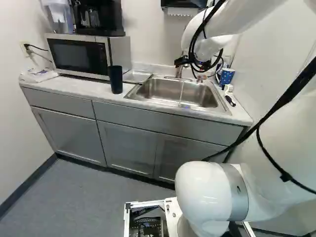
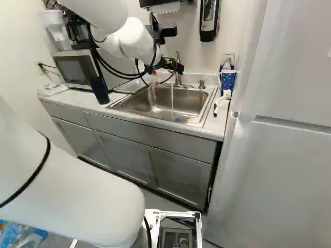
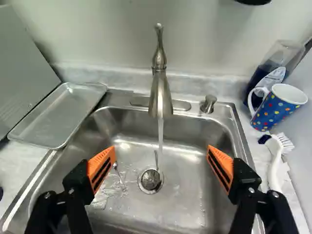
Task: Rinse the cup and place it in the tray
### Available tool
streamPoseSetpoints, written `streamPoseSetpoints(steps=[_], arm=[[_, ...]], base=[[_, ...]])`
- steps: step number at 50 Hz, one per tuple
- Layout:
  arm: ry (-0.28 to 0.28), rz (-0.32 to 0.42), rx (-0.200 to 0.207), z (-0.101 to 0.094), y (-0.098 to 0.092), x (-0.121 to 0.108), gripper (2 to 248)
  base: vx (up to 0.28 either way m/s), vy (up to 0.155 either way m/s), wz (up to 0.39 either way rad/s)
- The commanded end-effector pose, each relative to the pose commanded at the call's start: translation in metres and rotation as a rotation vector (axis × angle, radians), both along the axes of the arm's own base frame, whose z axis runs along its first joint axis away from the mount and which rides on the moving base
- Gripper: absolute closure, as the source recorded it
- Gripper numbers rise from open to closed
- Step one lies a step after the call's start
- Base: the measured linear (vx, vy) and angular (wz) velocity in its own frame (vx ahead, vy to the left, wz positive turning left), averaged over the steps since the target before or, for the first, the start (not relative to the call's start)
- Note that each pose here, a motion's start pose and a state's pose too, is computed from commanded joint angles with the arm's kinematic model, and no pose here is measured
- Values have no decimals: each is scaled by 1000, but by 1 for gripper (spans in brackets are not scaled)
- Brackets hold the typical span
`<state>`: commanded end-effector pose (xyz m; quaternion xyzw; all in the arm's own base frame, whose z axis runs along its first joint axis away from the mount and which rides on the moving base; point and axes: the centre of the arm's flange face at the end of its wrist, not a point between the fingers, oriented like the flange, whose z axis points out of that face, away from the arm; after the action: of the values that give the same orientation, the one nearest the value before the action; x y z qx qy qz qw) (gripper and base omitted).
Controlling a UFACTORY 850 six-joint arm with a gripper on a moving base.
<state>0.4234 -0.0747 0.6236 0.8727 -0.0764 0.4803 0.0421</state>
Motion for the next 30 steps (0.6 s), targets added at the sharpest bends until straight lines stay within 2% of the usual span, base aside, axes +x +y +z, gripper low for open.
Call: streamPoseSetpoints(steps=[30], arm=[[221,0,39,-16,2,-12,3]], base=[[0,0,0]])
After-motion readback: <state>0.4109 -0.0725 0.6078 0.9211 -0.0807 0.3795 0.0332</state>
